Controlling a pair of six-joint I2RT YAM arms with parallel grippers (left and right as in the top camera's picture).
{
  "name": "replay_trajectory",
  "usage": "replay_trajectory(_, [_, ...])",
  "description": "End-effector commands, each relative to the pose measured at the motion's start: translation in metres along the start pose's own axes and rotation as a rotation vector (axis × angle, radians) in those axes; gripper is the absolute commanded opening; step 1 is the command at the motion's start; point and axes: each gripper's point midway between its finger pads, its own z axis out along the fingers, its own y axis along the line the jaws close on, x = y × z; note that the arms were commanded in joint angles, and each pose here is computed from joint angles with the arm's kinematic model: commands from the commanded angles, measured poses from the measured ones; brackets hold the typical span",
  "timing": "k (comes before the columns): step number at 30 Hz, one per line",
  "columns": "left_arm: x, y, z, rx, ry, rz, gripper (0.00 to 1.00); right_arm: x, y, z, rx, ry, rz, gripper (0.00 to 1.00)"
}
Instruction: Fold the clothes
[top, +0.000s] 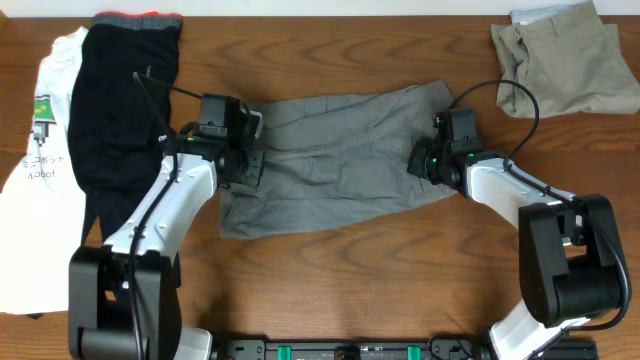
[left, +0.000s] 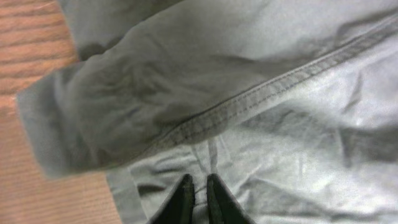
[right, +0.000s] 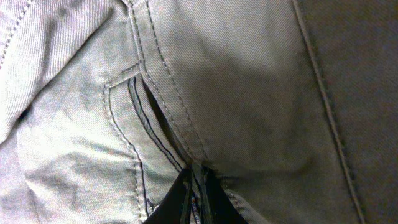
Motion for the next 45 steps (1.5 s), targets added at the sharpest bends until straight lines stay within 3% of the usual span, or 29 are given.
replay_trajectory(1, [0.002, 0.000, -0.002, -0.001, -0.003, 0.011, 0.06, 0.052, -0.036, 0.027, 0.107, 0.151, 0.030, 0.07])
replay_trajectory(15, [0.012, -0.004, 0.036, 0.048, 0.067, 0.018, 0.06, 0.051, -0.036, 0.027, 0.108, 0.145, 0.030, 0.07])
replay_trajectory(24, [-0.031, 0.023, 0.080, -0.081, -0.094, 0.034, 0.06, 0.052, -0.037, 0.027, 0.110, 0.148, 0.030, 0.06])
replay_trajectory(30, [-0.089, 0.038, 0.067, -0.172, -0.337, 0.032, 0.06, 0.051, -0.038, 0.027, 0.120, 0.144, 0.029, 0.07])
replay_trajectory(35, [-0.118, 0.047, 0.054, -0.217, -0.464, 0.023, 0.06, 0.051, -0.038, 0.027, 0.120, 0.144, 0.029, 0.07])
replay_trajectory(45, [-0.083, 0.049, 0.097, -0.202, -0.325, -0.011, 0.06, 0.046, -0.037, 0.028, 0.114, 0.123, 0.015, 0.10])
